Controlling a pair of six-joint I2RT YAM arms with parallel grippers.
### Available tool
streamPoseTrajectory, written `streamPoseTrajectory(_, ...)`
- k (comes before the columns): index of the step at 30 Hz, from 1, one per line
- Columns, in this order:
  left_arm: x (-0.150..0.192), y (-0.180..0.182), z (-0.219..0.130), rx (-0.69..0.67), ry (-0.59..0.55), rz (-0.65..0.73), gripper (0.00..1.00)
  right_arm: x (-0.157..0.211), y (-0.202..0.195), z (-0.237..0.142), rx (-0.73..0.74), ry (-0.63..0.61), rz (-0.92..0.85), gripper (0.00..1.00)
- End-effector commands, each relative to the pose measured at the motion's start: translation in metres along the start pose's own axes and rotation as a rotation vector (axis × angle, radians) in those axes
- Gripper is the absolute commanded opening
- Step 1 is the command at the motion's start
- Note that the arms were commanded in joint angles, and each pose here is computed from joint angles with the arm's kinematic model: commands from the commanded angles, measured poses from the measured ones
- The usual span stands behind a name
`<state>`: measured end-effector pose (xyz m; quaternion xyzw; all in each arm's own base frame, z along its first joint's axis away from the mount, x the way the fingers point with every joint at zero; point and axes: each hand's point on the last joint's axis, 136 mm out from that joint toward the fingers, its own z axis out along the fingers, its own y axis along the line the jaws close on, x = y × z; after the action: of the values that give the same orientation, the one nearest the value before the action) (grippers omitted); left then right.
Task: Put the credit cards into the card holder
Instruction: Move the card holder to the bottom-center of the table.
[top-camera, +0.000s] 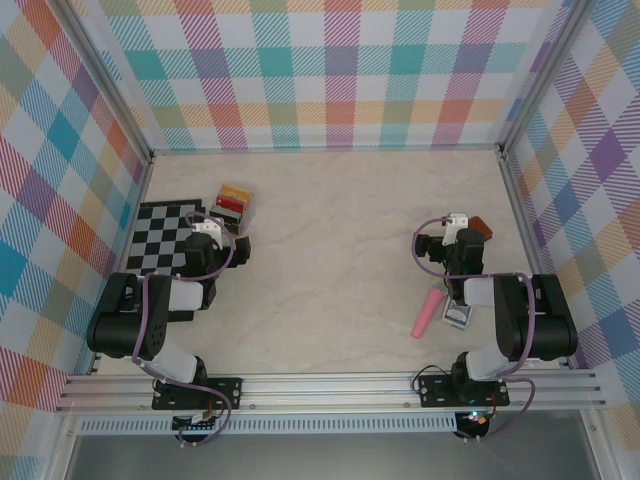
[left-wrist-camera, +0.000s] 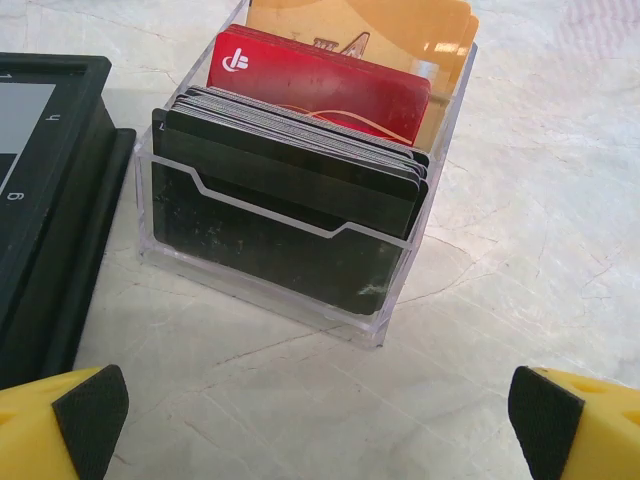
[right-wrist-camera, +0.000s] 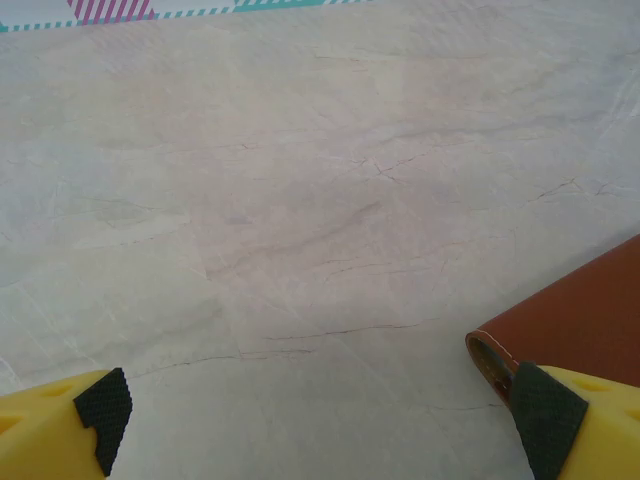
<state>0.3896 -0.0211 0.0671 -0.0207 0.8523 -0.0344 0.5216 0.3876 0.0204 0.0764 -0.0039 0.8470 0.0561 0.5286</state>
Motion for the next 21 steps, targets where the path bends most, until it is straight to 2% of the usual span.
streamPoseTrajectory(1, -0.0153, 0.0005, 0.0032, 0.006, -0.044, 0.012, 1.00, -0.0166, 0.0025, 0.0028, -0.021, -0.053, -0.011, 1.00)
streamPoseTrajectory(15, -0.0141, 0.0008, 0.0027, 0.004, -0.043, 0.012, 1.00, -0.0169, 0.0027, 0.0028, -0.022, -0.054, -0.010, 1.00)
streamPoseTrajectory(21, -0.0154, -0.0013, -0.0046, 0.017, -0.082, 0.017, 1.00, -0.0166, 0.0069, 0.0010, -0.046, -0.057, -0.023, 1.00)
